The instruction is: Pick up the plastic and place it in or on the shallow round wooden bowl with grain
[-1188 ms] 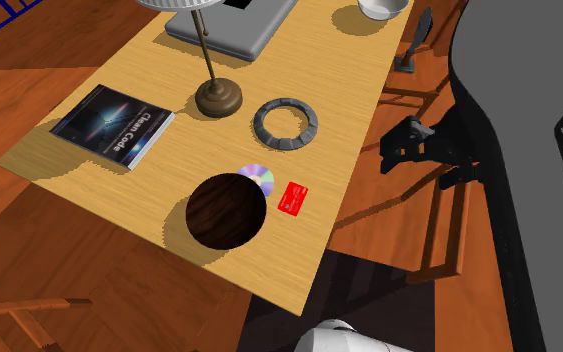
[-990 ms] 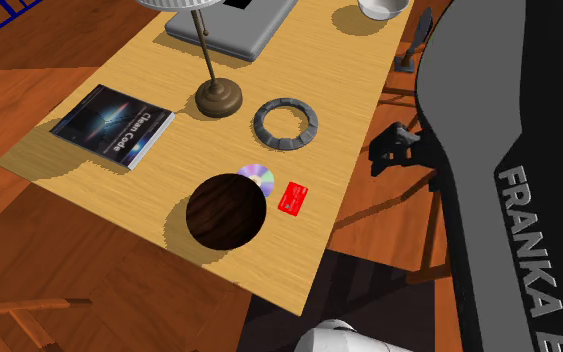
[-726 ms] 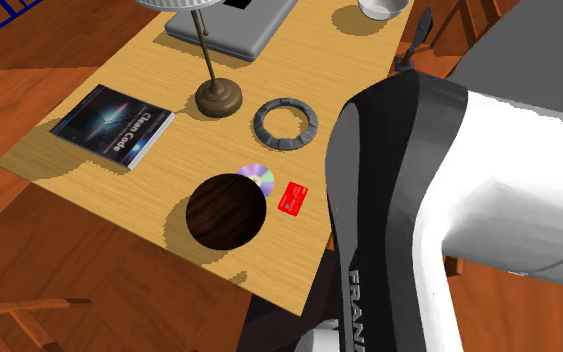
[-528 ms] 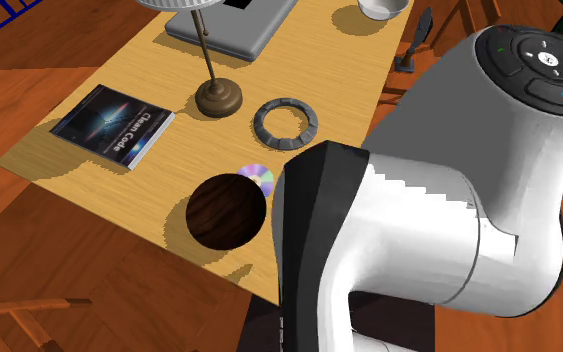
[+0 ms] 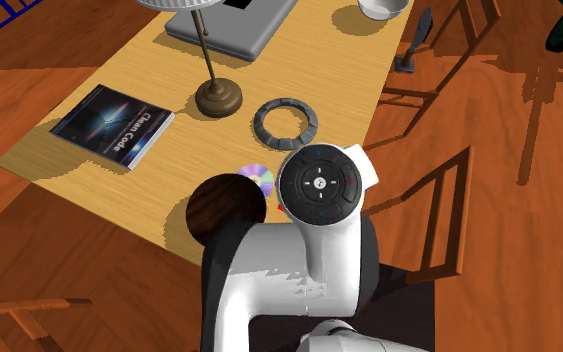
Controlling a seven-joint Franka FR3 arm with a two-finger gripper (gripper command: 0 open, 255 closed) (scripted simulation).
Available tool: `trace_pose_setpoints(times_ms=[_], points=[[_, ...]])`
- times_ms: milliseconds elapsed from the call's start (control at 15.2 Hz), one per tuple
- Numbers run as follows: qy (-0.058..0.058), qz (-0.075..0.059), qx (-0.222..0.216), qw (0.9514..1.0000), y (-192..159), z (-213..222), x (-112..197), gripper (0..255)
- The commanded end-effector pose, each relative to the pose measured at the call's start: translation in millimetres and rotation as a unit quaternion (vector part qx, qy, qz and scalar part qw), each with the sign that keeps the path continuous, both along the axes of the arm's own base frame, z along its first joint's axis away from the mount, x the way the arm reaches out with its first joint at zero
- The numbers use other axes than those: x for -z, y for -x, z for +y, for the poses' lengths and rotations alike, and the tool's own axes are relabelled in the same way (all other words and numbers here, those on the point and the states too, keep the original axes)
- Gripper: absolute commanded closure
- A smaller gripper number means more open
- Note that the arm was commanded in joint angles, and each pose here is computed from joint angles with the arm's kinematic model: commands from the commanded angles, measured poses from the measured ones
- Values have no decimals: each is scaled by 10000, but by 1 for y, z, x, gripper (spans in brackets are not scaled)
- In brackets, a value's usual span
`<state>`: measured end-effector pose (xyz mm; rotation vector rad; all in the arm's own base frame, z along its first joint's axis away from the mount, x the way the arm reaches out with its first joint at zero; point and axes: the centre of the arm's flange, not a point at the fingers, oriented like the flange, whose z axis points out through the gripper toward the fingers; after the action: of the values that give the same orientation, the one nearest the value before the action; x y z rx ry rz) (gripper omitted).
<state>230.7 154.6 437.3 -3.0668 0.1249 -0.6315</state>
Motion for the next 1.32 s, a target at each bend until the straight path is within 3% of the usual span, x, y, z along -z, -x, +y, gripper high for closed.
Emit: trace_pose_setpoints(times_ms=[0, 264, 330, 858, 1254], points=[[66, -291, 116, 9995, -1, 14, 26, 0], [224, -803, 316, 9960, -6, 50, 75, 0], [243, -864, 340, 9954, -7, 54, 81, 0], [243, -864, 340, 9954, -29, 50, 114, 0], [243, -864, 340, 9954, -29, 50, 114, 0]])
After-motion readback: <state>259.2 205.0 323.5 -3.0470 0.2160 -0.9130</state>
